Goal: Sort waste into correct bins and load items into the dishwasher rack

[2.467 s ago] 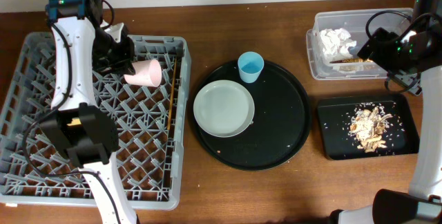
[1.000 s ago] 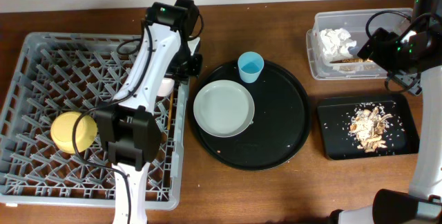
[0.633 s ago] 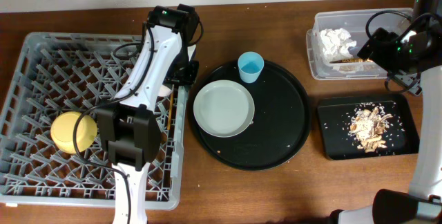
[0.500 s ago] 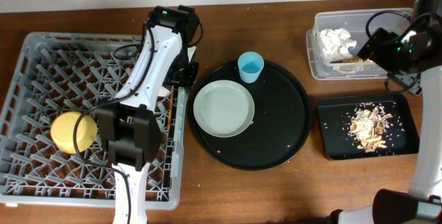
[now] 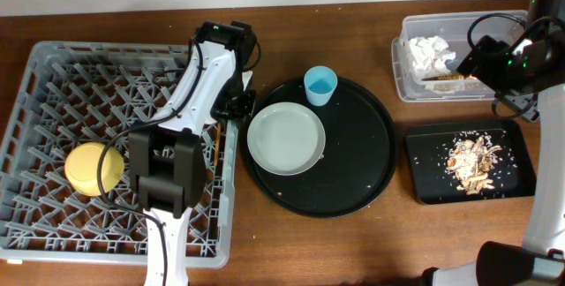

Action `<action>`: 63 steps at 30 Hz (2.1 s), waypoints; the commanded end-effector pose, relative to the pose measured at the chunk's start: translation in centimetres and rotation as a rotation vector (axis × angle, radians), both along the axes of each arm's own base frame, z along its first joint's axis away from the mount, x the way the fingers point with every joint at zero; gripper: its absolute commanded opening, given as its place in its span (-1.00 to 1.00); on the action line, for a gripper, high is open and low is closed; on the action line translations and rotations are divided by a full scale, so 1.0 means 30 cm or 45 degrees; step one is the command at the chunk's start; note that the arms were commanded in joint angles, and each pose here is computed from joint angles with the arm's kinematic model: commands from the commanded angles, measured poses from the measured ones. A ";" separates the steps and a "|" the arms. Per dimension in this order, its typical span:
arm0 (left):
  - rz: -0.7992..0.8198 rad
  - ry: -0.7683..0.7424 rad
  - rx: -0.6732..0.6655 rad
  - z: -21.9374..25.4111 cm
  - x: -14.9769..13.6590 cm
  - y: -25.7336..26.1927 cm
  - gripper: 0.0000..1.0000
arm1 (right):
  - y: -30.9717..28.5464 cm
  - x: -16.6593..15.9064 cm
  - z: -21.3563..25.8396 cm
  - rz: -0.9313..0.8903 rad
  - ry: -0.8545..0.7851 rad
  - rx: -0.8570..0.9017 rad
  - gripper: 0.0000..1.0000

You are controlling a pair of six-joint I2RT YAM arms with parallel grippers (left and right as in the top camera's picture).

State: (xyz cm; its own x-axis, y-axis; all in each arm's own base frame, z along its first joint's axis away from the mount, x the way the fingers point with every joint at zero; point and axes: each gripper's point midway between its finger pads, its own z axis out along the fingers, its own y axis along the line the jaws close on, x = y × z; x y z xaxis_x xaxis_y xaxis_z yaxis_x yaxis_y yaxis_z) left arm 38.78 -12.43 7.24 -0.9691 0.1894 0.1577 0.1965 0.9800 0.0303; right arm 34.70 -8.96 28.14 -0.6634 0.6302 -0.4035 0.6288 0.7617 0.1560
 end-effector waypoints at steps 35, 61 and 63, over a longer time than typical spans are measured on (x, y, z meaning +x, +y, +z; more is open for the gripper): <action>0.146 -0.502 -0.111 0.062 0.315 -0.006 -0.35 | -0.006 0.004 0.005 0.005 -0.003 -0.012 0.97; -0.356 -0.584 -0.563 0.370 0.181 -0.574 -0.40 | -0.006 0.004 0.005 0.005 -0.003 -0.012 0.97; -0.405 -0.694 -0.451 0.352 0.210 -0.625 -0.33 | -0.006 0.004 0.005 0.005 -0.003 -0.012 0.97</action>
